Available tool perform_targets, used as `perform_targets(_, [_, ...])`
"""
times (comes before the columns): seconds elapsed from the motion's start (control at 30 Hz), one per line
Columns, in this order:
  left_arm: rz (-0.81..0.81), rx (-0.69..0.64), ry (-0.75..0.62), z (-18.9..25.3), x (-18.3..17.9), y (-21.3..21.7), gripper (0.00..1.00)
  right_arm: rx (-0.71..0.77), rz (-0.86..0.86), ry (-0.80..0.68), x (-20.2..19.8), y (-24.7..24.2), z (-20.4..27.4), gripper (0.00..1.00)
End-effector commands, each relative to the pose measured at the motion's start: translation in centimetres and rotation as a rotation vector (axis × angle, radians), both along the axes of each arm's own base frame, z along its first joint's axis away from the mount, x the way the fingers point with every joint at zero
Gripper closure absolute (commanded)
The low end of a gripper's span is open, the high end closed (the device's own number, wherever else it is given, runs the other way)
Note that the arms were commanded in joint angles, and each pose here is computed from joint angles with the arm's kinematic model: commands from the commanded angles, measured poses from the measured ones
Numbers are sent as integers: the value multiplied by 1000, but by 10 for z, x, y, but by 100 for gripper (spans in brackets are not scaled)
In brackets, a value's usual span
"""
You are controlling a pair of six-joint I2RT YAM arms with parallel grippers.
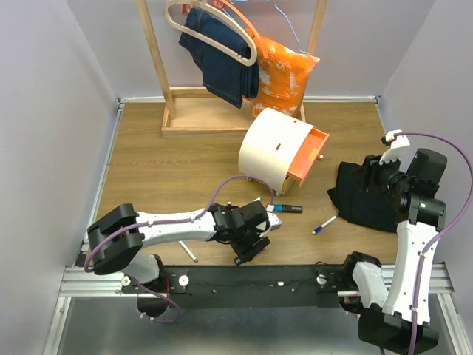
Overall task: Sort the stationery into containers
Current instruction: Pick up the pen from the corner of the board.
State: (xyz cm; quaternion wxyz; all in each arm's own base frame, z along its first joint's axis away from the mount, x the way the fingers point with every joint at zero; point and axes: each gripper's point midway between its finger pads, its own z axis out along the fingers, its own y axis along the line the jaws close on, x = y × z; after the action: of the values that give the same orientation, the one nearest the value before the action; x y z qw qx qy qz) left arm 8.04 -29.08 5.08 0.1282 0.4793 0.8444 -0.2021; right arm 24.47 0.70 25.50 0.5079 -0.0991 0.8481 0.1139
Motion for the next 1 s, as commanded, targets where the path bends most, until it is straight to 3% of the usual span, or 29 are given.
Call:
perform_targets(0.0, [54,21,-43,-7,9,-8,30,-4,-13,-51,4,-1,15,47])
perform_targets(0.2, [69,56,-41,-18,6,-10,32,-23,-14,-69,0,-1,17,47])
perform_targets(0.47, [99,122,-38,-41,6,-10,42,-31,-16,-80,-4,0,17,47])
perform_targets(0.57, [78,124,-24,-43,0,-12,60,-39,-15,-81,-6,-1,15,47])
perform_targets(0.6, [74,117,-24,-40,0,-14,73,-44,-18,-80,-6,-1,15,47])
perform_targets(0.8, [-38,72,-26,-12,-5,-18,100,-53,-30,-94,2,-6,20,47])
perform_targets(0.97, [-149,10,-43,39,-2,-14,100,-28,-26,-124,19,-8,38,48])
